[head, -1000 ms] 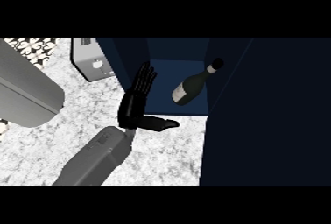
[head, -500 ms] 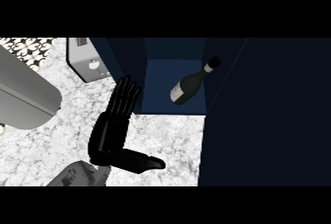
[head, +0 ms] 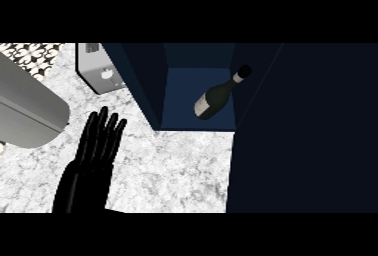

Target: Pick up the wine, place it into the cabinet and close the cabinet

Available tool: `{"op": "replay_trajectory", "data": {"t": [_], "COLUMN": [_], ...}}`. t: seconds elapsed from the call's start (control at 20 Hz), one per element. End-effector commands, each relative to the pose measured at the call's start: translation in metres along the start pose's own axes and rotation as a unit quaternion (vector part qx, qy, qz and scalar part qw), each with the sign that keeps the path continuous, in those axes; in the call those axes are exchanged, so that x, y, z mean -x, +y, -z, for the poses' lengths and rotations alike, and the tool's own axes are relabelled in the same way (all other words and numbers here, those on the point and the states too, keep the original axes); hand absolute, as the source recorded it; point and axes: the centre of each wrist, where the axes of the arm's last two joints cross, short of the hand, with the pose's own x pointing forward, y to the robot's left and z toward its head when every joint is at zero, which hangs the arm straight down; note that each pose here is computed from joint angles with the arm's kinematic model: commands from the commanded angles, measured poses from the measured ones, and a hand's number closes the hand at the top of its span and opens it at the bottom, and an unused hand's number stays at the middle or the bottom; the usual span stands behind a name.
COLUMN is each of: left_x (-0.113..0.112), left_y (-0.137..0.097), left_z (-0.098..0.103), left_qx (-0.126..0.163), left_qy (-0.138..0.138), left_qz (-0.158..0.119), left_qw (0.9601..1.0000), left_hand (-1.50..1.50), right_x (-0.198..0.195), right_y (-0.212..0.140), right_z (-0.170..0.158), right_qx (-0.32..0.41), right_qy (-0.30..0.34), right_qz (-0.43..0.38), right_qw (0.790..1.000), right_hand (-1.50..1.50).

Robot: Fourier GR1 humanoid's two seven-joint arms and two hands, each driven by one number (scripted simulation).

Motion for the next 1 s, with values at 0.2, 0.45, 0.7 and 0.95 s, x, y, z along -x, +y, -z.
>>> {"op": "replay_trajectory", "data": {"t": [0.2, 0.45, 0.7, 0.95], "left_x": [-0.030, -0.067, -0.065, -0.103], "left_y": [0.038, 0.065, 0.096, 0.123], "left_z": [-0.034, -0.046, -0.065, -0.079], "left_qx": [-0.044, -0.047, -0.073, -0.062], "left_qy": [-0.026, -0.029, -0.033, -0.037], "left_qz": [0.033, 0.022, 0.019, 0.034], "left_qw": [0.9981, 0.9982, 0.9966, 0.9968], "left_hand": [-1.50, -1.50, -1.50, -1.50], "right_x": [-0.025, -0.027, -0.044, -0.044], "right_y": [0.027, 0.056, 0.083, 0.110], "right_z": [-0.014, 0.000, 0.003, 0.033], "right_qx": [-0.114, -0.130, -0.140, -0.138], "right_qy": [0.031, 0.004, 0.005, -0.014], "right_qz": [0.052, 0.082, 0.090, 0.048], "right_qw": [0.992, 0.988, 0.986, 0.989], "right_hand": [1.50, 1.50, 1.50, 1.50]}}
